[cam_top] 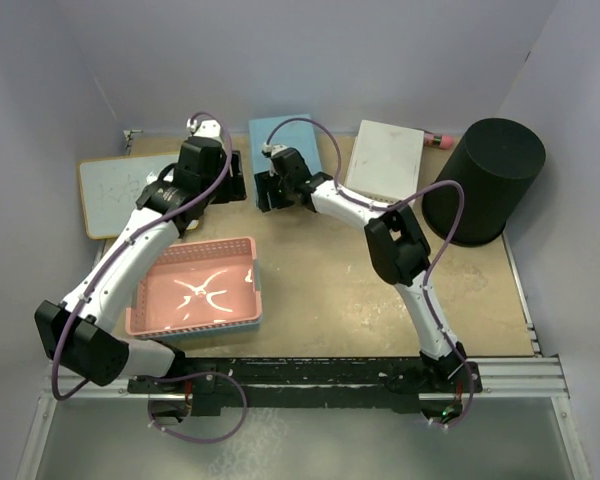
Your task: Turn the large container upside down
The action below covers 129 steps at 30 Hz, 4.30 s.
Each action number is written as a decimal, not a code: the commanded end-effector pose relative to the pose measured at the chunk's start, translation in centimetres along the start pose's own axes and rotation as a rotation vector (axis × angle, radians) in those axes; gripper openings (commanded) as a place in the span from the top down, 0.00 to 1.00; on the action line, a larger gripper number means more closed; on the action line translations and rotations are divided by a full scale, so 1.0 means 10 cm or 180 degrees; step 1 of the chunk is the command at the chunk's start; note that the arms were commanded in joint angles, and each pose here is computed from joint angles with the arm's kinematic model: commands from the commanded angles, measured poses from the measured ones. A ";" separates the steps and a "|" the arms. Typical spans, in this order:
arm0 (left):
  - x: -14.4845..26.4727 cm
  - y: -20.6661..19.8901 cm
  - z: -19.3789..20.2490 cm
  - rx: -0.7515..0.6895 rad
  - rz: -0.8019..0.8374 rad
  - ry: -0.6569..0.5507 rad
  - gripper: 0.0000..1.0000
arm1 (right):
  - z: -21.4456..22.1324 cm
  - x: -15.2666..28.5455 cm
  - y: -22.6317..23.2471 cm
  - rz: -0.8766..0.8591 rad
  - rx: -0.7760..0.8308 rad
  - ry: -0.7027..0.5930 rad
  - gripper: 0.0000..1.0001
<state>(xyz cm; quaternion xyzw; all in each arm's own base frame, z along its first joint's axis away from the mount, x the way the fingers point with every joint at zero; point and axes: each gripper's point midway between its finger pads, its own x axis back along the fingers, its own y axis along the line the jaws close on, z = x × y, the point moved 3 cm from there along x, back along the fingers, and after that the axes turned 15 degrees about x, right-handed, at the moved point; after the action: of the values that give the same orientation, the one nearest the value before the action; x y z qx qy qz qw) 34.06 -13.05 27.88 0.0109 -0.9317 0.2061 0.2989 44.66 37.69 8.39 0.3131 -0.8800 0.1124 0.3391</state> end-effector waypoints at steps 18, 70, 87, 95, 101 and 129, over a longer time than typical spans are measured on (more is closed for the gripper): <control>0.43 -0.01 1.08 -0.0113 -0.0083 0.0336 0.22 | 0.25 1.85 -0.56 0.0594 -0.0245 -0.0164 0.20; 1.32 -2.43 0.42 0.0305 0.2748 0.0975 1.00 | 0.05 4.49 -1.81 0.3084 -0.1421 -0.1498 0.17; 1.25 -3.02 0.53 0.1555 0.4240 0.2007 1.00 | 0.07 5.09 -1.84 0.3562 -0.1350 -0.1864 0.18; 1.06 -2.71 0.48 0.2519 0.4713 0.2353 1.00 | 0.06 5.08 -1.84 0.3560 -0.1324 -0.1870 0.18; 0.80 -2.40 0.67 0.3024 0.4647 0.2603 1.00 | 0.07 5.04 -1.85 0.3550 -0.1292 -0.1825 0.18; -0.51 -1.05 2.02 0.1482 0.1800 0.2535 0.74 | 0.07 4.86 -1.85 0.3428 -0.1241 -0.1723 0.18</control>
<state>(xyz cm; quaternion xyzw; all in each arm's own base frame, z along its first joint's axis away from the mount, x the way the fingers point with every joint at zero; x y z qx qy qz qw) 29.98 -32.56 19.67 -0.3045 -0.5797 0.5766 0.4886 27.79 0.03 39.45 -0.2198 -0.9729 0.0289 0.0655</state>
